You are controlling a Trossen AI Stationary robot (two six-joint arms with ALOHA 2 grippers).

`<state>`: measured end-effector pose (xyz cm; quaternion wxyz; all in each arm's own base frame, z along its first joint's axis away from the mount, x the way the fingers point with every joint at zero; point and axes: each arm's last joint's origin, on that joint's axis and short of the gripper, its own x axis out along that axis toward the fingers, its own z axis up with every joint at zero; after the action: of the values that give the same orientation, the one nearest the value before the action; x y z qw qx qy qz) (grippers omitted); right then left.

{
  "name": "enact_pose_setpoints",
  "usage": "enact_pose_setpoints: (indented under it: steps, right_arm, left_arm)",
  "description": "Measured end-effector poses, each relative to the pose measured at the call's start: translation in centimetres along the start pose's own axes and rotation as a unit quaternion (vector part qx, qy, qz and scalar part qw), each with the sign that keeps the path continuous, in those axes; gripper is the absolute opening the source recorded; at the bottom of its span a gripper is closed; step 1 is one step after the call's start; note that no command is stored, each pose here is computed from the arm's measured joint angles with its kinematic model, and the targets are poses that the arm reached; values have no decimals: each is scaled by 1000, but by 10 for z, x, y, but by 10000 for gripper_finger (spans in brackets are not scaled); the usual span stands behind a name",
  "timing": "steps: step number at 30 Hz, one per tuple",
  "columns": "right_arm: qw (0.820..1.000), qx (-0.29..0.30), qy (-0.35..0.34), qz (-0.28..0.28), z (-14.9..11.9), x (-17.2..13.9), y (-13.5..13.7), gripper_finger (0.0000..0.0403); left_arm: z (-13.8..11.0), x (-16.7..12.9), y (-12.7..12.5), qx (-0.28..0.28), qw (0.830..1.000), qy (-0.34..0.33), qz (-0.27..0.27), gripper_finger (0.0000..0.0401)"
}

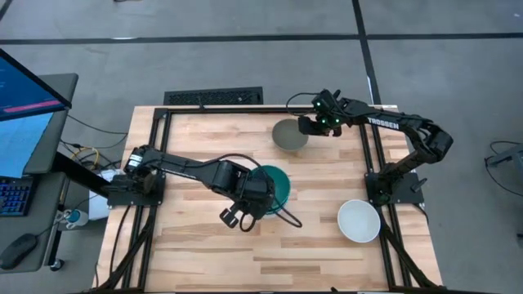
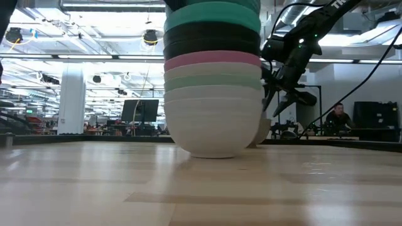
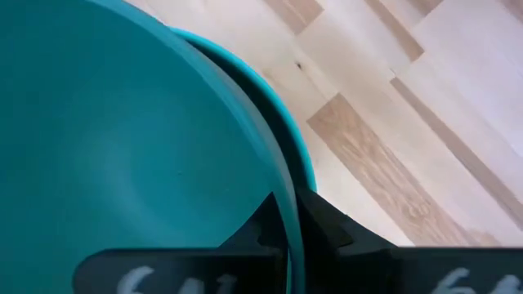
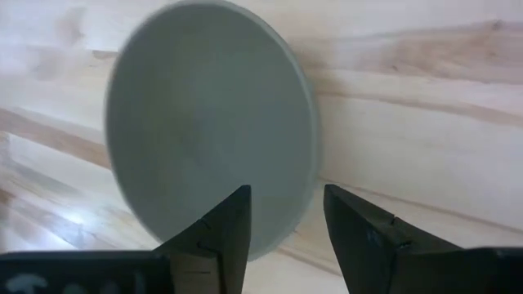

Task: Nest bowls inside each other
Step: Stack the blue bowl on the top of the skyblue bowl

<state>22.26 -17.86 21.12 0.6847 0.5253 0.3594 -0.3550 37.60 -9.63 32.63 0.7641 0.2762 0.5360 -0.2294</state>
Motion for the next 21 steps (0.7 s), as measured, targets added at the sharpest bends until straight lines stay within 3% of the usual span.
enact_pose_setpoints:
  steps: [6,14,21]
  right_arm:
    - [1000,1,8,-22,-3,0,-3,177]
    - [1000,1,9,-24,-3,0,-3,177]
    - [1000,-1,11,-23,-4,0,-2,177]
  left_arm:
    - [1,-8,-1,-6,999,6,39,18]
    - [-5,-8,-2,-48,999,10,-7,80]
    - [-8,-10,-3,-51,995,58,57,115]
